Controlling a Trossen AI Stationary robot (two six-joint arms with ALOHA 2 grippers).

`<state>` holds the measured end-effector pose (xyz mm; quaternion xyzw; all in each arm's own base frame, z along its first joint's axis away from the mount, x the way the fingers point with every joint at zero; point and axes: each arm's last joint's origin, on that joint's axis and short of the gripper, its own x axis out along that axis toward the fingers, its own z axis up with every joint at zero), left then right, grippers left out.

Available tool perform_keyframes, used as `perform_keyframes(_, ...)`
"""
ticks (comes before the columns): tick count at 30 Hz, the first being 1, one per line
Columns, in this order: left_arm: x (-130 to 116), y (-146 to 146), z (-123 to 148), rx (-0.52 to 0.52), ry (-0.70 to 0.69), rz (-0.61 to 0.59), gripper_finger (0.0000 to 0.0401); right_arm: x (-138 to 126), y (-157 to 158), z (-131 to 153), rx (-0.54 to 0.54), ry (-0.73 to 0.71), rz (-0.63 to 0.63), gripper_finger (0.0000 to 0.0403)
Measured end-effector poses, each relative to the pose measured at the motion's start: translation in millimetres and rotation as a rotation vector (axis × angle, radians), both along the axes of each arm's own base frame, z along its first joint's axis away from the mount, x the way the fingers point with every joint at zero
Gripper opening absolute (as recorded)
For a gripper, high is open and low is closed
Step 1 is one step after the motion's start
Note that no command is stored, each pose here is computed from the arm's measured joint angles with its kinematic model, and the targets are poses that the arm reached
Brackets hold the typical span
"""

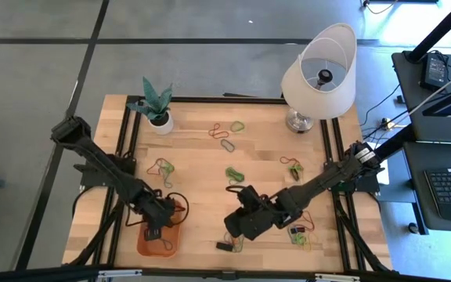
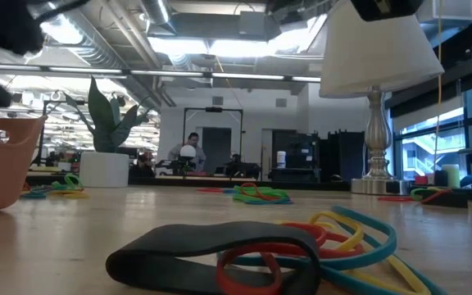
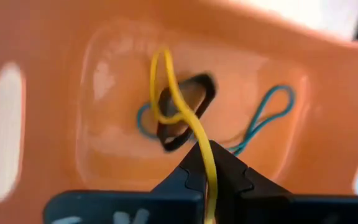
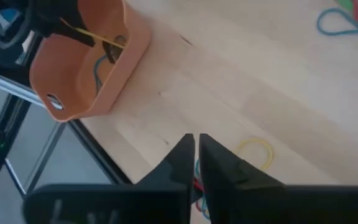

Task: Pick and place rubber bands into bin
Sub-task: Put the top yellow rubber band into the orange bin, then put the red rubber band into the orange bin

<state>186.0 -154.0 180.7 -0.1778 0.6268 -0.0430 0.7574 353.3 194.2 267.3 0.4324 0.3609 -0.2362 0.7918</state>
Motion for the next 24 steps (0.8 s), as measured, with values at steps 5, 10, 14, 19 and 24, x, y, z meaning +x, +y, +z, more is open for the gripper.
perform_keyframes(5, 7.0, 3.8, 4.6, 0.001, -0.028, 0.001, 0.0031, -0.7, 2.8, -2.0, -0.002, 0.005, 0.007, 0.0004)
perform_keyframes(10, 9.7, 7.3, 4.5, 0.004, -0.029, 0.020, 0.0081, -1.1, 2.5, -2.2, -0.009, 0.011, 0.012, 0.0012)
perform_keyframes(14, 12.0, 10.5, 4.5, 0.014, -0.037, 0.033, 0.0115, -4.1, 0.7, -4.4, -0.031, 0.048, 0.014, 0.0025)
perform_keyframes(19, 14.6, 15.2, 6.3, 0.014, -0.048, 0.038, 0.0128, -6.8, -0.8, -6.2, -0.089, 0.090, 0.076, 0.0027)
perform_keyframes(24, 12.3, 18.9, 16.4, 0.034, -0.118, 0.043, 0.0104, -5.5, -2.9, -6.1, -0.154, 0.096, 0.157, 0.0009)
